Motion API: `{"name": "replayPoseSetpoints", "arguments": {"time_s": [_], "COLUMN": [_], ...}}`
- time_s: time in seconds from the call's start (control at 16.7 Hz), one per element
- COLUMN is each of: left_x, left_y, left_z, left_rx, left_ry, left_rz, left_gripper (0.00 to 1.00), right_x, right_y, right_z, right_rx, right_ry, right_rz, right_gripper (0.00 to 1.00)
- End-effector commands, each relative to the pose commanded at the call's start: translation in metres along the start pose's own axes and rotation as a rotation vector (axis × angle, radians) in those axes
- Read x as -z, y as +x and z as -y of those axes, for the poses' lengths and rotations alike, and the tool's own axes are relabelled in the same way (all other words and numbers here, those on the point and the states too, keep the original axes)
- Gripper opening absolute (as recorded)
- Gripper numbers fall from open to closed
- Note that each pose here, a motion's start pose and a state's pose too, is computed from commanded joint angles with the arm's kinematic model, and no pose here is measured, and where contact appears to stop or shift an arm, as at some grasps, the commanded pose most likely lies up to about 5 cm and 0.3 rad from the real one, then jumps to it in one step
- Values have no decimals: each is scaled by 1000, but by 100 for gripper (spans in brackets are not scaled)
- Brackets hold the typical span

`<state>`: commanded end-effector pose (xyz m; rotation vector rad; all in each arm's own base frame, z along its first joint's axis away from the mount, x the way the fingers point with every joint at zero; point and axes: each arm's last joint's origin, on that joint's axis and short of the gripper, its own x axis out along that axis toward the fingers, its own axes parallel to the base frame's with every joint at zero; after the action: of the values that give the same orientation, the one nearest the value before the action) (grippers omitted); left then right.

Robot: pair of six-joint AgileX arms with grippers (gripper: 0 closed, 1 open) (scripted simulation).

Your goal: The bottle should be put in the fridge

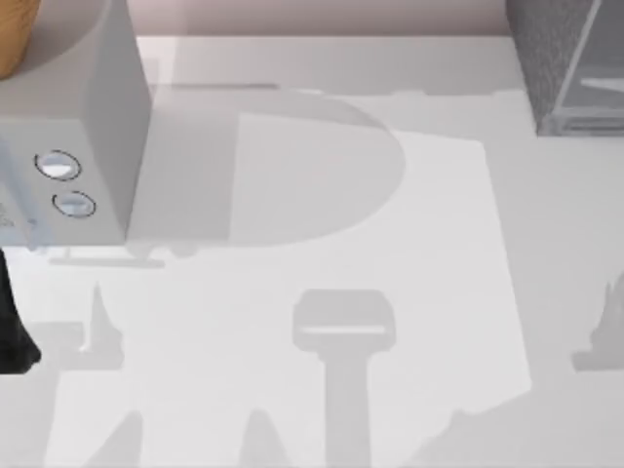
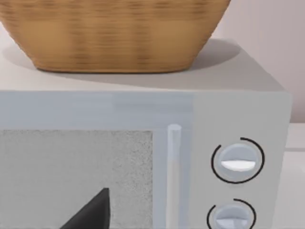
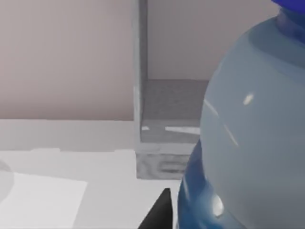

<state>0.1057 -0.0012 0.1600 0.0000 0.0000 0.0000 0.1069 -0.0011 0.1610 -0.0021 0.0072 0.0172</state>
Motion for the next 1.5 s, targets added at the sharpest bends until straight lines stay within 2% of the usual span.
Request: {"name": "replayPoseSetpoints", "arguments": {"time_s": [0.48,0.84,1.02,1.2,1.32,1.5], "left_x": [0,0,0,0,0,0], "left_y": [0,0,0,0,0,0], "left_z": [0,0,0,0,0,0], "left_rx": [0,0,0,0,0,0], "left_ry": [0,0,0,0,0,0], "left_rz": [0,0,0,0,0,0], "left_gripper": [100,100,100,100,100,100], "right_x": [-1,-47,-77,-95,-95,-76], "right_y": [-1,16,47,96,136,194], "right_z": [0,5,11,23,34,55], "right_rx": [18,22,21,22,22,22], "right_ry": [3,-3,-7,-9,-9,-5], "right_rz": [9,52,60,49,36,15], "right_gripper": [1,1,1,1,1,1]}}
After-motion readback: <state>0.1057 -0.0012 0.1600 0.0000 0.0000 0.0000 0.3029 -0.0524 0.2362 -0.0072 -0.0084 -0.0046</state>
